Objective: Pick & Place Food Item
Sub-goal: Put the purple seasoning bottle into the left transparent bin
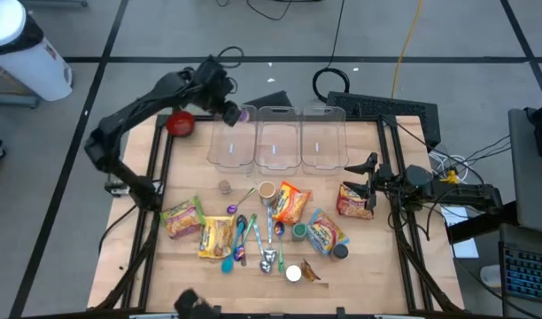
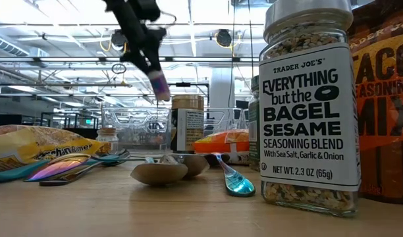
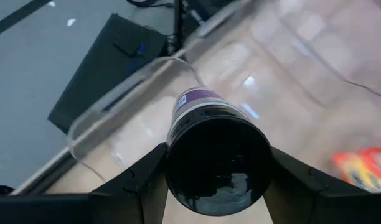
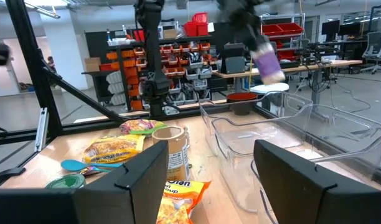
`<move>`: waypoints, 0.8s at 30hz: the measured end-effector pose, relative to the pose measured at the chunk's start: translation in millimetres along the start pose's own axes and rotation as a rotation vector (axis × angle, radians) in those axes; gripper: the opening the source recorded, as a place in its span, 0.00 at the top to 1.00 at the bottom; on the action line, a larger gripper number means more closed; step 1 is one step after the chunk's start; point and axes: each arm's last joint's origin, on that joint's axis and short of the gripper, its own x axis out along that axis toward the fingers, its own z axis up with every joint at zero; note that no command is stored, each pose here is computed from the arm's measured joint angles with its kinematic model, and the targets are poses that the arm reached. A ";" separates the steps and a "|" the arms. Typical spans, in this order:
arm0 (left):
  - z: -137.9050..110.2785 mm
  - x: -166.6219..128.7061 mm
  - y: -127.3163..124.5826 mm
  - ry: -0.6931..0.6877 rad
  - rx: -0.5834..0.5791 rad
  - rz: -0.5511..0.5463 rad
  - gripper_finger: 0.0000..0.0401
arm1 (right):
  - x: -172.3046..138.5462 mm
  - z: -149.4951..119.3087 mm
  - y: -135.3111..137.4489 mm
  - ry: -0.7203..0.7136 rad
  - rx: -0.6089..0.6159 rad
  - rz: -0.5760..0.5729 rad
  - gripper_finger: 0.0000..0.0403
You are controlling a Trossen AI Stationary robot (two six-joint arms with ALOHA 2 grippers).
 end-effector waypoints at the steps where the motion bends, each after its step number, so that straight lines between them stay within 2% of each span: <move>1: 1.5 8.5 5.3 0.017 -0.013 0.012 0.48 | 0.0 0.0 0.0 0.000 0.000 0.000 0.42; 6: 2.9 43.0 16.5 0.100 -0.016 0.057 0.48 | 0.0 0.1 0.0 0.000 0.000 0.000 0.42; 10: 10.3 64.4 14.0 0.058 0.007 0.064 0.48 | 0.0 0.0 0.0 0.000 0.000 0.000 0.42; 14: 14.0 75.5 12.7 0.035 0.006 0.051 0.48 | 0.0 0.0 0.0 0.000 0.000 0.000 0.42; 18: 9.6 89.5 11.0 0.087 -0.005 0.104 0.48 | 0.0 0.0 0.0 0.000 0.000 0.000 0.42; 24: 6.1 103.4 -5.1 0.112 0.035 0.109 0.48 | 0.0 -0.1 0.0 0.000 0.000 0.000 0.42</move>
